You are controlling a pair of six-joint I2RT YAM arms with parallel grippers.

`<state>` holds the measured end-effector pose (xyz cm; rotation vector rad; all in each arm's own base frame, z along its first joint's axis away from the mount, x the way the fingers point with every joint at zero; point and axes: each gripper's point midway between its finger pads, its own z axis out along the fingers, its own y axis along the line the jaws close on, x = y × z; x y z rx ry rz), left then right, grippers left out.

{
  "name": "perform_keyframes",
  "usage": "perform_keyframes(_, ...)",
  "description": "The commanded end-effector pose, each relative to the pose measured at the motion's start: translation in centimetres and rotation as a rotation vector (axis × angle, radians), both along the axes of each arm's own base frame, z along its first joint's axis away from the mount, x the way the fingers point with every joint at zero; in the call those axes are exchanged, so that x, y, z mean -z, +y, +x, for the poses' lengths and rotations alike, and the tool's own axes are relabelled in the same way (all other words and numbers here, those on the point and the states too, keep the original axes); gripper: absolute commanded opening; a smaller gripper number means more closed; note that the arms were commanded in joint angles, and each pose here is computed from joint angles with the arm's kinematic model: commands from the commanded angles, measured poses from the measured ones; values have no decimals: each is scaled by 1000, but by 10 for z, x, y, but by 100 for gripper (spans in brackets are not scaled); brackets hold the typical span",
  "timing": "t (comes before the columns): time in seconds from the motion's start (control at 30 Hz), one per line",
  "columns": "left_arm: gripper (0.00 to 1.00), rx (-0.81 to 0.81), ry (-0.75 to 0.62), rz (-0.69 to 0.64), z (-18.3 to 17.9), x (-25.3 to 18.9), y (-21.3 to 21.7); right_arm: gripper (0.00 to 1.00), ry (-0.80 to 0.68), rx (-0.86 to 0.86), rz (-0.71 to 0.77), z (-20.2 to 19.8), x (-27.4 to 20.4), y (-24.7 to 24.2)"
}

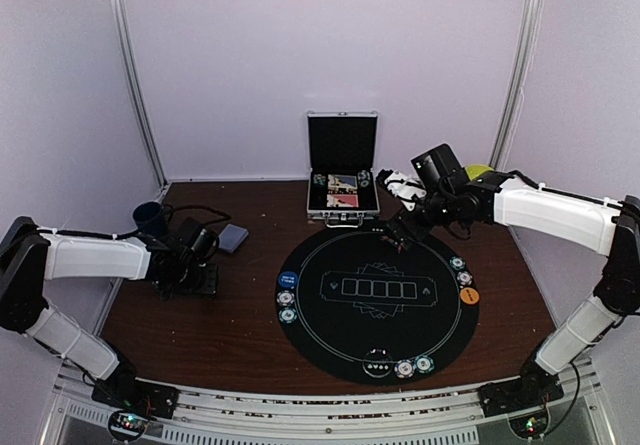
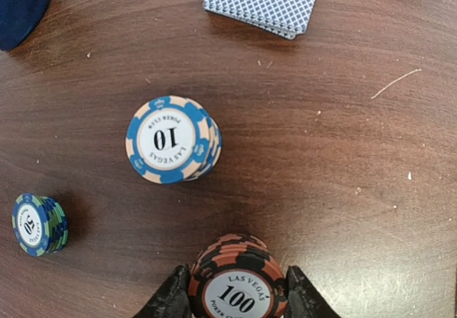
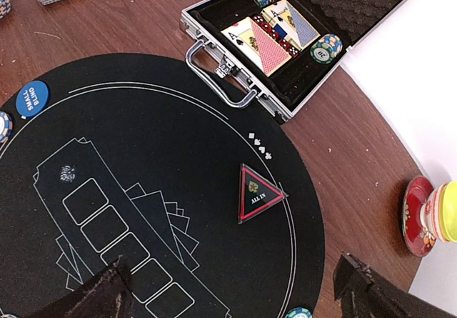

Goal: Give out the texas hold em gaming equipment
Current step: Pick up the pile of poker chips from the pile of poker chips.

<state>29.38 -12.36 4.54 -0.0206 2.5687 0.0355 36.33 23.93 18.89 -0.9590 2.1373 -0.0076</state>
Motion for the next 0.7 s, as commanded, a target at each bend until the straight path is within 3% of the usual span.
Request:
perform_keyframes(0.0,40,-9,-32,0,8,-2,0,100,-17,4,-15,1,1,0)
perform_keyframes(0.1,31,-4,-31,-5,8,-2,-1,100,-16,5,-17,1,2,0)
perform_keyframes(0.3,0,-3,-31,-12,7,-5,-2,100,-16,6,-18,1,2,-1)
perform_keyframes(0.67,0,30,-119,-94,3,-36,-9,100,-24,12,-19,1,0,-2)
